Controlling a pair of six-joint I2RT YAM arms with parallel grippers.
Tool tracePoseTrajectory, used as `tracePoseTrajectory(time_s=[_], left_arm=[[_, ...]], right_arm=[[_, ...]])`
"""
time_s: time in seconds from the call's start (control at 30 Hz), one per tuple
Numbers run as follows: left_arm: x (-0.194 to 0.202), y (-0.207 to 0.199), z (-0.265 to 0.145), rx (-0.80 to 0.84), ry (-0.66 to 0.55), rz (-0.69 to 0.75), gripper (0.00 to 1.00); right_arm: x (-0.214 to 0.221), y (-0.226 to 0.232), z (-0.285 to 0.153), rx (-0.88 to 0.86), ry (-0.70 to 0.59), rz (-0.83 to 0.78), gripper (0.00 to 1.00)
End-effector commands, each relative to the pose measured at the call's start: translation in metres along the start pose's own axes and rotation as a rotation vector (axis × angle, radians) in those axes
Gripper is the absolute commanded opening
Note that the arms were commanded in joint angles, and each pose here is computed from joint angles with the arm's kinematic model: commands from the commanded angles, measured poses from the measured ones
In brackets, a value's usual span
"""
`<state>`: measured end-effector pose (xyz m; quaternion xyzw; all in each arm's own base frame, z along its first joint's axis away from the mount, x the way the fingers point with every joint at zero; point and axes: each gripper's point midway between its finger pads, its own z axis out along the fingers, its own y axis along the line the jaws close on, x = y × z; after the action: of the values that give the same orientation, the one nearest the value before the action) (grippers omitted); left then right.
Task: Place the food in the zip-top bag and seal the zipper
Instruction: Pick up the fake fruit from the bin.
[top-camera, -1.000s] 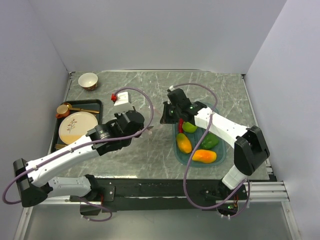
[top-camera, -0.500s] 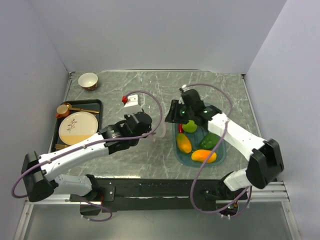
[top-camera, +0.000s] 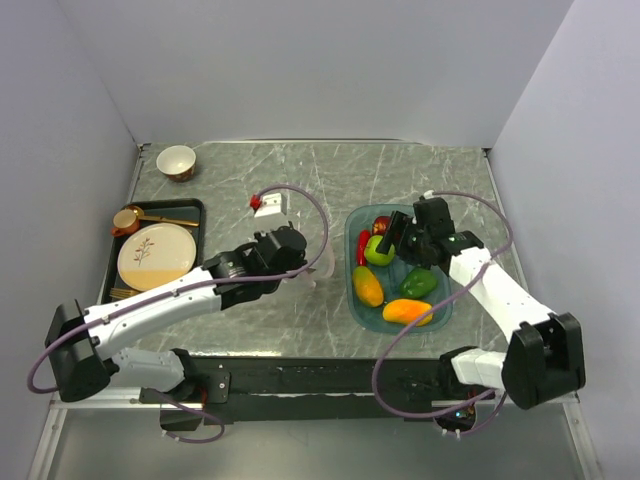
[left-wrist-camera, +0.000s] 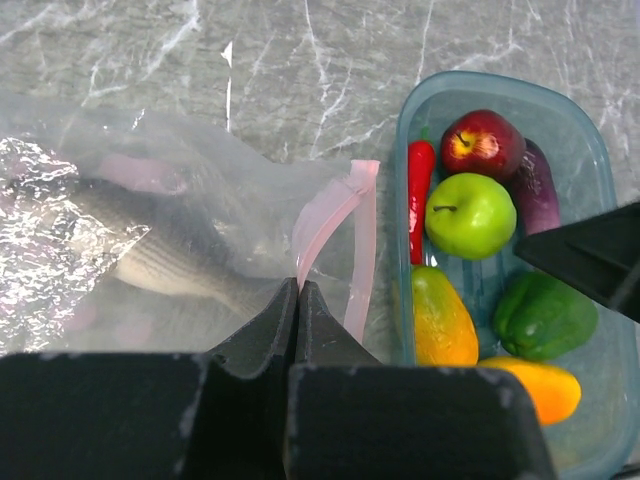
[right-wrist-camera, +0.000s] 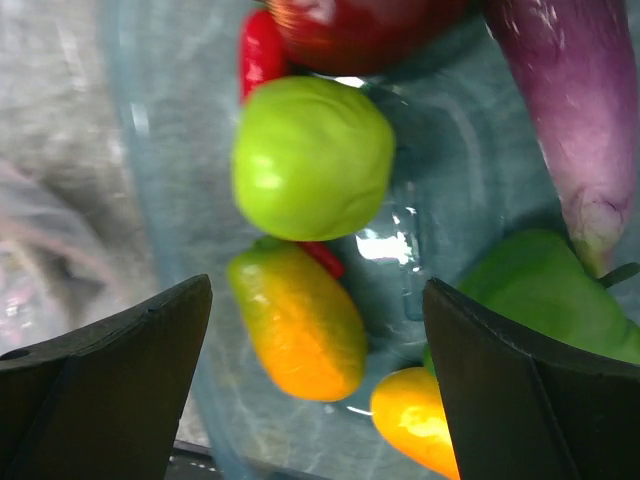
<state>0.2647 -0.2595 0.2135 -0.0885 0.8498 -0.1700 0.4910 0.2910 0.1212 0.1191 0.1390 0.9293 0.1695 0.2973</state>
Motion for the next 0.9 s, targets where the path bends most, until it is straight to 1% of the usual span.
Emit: tracePoseTrajectory(time_s=[0.0, 0.17, 0.23, 0.37, 0.67, 0.73, 0.77, 0.83, 0.87], left_arm=[[-0.014, -0.012, -0.013, 0.082, -0.022, -0.052, 0.01], [-0.016, -0.01, -0.017, 0.079, -0.019, -0.059, 0.01], [-0.015, -0.009, -0.017, 0.074, -0.019, -0.057, 0.01], [-0.013, -0.005, -0.016, 0.058, -0.017, -0.061, 0.01], [-0.001, -0.007, -0.009, 0.053, 0.013, -0.053, 0.01], [0.002, -0.009, -0.006, 0.062, 0.018, -0.04, 0.01], [0.002, -0.009, -0.005, 0.06, 0.015, -0.037, 0.01], [0.002, -0.01, -0.003, 0.053, 0.015, -0.031, 0.01], [0.002, -0.009, -0.003, 0.048, 0.016, -0.033, 0.01]], right_arm=[[-0.012, 0.001, 0.011, 0.005, -0.026, -0.04, 0.93], [-0.016, 0.005, 0.024, 0.0, -0.012, -0.037, 0.94], [-0.014, 0.008, 0.031, -0.008, 0.016, -0.017, 0.94], [-0.022, 0.01, 0.042, 0.001, 0.009, -0.007, 0.93], [-0.025, 0.016, 0.061, -0.023, 0.024, -0.004, 0.92], [-0.021, 0.015, 0.066, -0.022, 0.044, 0.001, 0.89], [-0.019, 0.015, 0.067, -0.021, 0.056, -0.002, 0.83], [-0.017, 0.016, 0.067, -0.029, 0.061, 0.002, 0.75], [-0.019, 0.018, 0.065, -0.04, 0.053, -0.001, 0.64]])
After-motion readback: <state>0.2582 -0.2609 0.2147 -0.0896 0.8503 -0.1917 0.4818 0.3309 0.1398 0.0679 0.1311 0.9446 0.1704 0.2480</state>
